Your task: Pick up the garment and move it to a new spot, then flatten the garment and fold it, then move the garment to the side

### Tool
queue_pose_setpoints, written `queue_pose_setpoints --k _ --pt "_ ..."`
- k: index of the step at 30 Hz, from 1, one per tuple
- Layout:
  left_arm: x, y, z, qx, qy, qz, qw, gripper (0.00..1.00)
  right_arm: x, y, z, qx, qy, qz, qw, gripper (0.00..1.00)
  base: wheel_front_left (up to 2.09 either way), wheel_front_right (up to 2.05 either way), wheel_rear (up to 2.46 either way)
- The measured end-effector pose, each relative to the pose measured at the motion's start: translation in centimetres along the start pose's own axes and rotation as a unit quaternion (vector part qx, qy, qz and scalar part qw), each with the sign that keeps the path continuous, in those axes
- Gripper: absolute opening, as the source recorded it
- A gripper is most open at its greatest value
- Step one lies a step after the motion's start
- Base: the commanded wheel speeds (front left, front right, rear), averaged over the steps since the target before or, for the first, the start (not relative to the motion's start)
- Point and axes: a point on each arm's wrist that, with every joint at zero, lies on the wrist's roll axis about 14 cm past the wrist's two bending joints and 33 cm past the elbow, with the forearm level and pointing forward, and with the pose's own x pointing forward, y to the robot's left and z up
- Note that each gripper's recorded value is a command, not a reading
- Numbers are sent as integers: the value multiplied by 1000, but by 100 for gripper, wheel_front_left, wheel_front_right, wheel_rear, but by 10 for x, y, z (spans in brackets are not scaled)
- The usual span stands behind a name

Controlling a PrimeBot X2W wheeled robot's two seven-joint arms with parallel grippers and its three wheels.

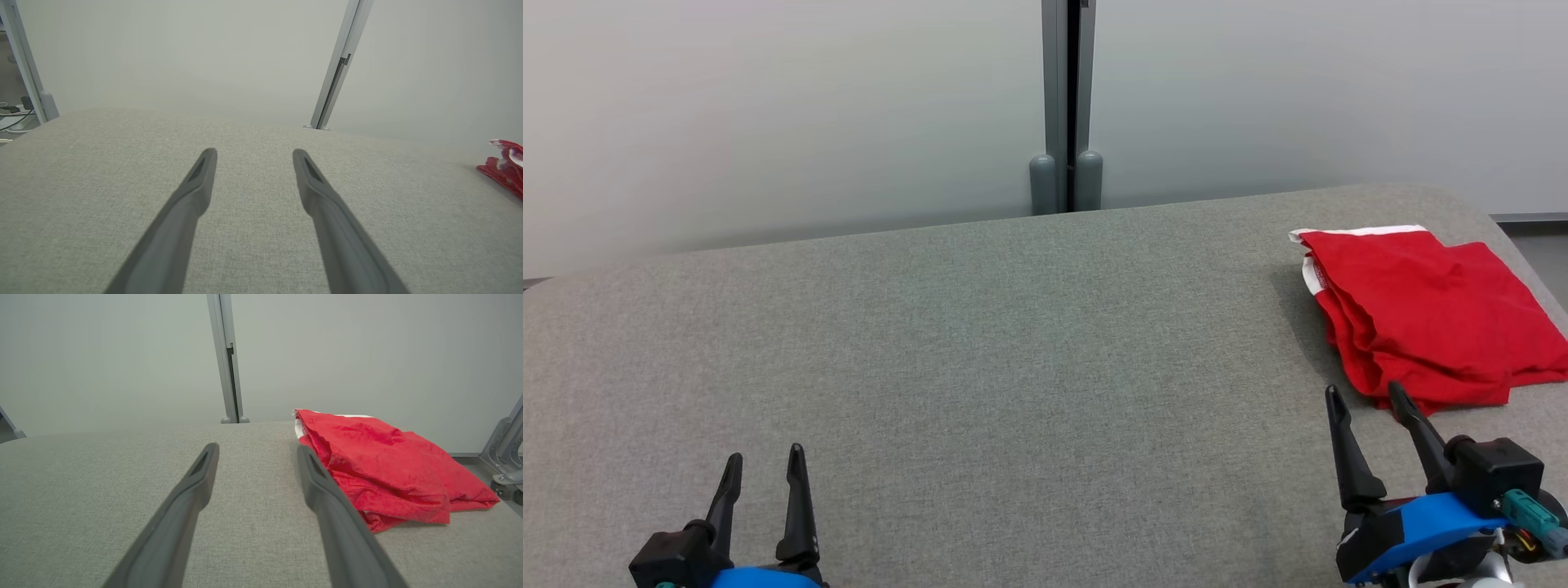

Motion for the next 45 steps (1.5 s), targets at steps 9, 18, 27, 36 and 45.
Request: queue_pose_setpoints --k 9,18,27,36,45 --pt "-2 1 1 7 -1 -4 1000 100 0 4 -2 3 2 5 1000 100 0 0 0" --pt "-2 3 0 7 -1 -4 1000 100 1 5 -5 11 6 7 1000 100 0 0 0" --pt "-13 3 -27 -23 42 11 999 0 -5 3 -32 35 48 -1 998 0 0 0 0" --pt "-12 11 -27 -102 49 36 993 0 -5 2 -33 122 49 -10 991 0 0 0 0" --pt "-7 15 -21 -174 43 50 983 0 -3 1 -33 198 48 -17 979 0 0 0 0"
